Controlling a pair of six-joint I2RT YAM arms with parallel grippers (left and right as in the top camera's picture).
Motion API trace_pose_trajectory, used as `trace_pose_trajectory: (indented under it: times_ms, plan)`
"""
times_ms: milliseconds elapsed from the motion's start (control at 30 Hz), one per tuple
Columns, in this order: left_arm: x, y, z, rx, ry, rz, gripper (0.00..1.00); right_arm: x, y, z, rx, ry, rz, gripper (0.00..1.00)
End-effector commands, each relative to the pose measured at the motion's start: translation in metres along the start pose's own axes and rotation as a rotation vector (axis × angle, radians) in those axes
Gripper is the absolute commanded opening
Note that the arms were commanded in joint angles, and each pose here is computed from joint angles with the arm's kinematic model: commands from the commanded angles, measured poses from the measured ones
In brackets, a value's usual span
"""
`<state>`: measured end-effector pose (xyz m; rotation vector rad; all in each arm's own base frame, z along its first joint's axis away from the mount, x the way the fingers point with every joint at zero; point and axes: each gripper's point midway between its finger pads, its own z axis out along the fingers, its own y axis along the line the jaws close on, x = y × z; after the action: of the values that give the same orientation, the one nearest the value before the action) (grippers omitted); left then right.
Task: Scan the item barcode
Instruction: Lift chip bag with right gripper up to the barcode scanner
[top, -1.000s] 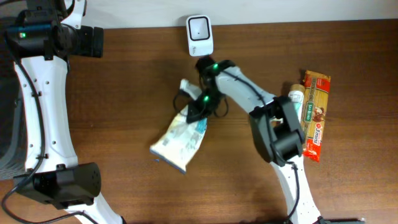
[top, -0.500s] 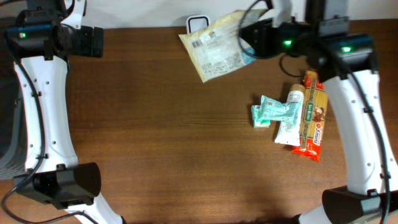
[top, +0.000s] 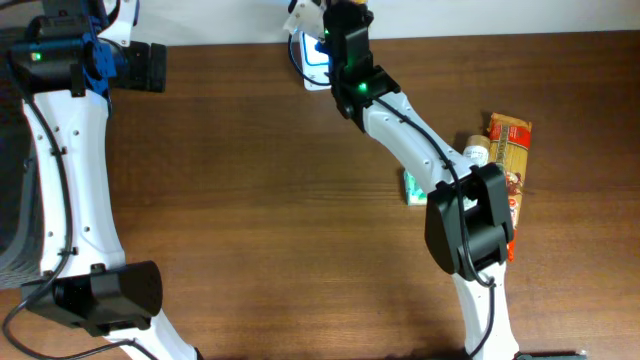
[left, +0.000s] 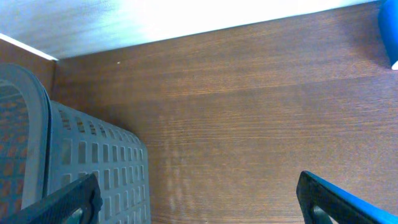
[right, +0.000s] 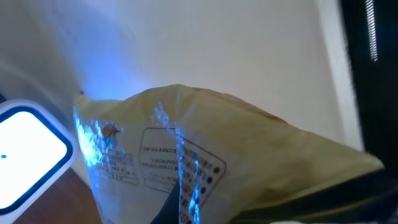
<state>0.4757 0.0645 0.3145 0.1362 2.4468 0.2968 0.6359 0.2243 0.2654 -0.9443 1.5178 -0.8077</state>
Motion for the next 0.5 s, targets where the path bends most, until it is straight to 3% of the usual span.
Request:
trace_pose_trajectory:
  times_ms: [0,467]
  plan:
    - [-0.002,0.002,-0.004,-0.002,-0.012,0.012,0.99,-0.012,-0.008,-0.003,0.03,-0.021,-0.074,0.04]
    - [-0.002,0.002,-0.004,-0.002,-0.012,0.012,0.99,-0.013,0.014,0.008,0.013,-0.053,-0.103,0.04]
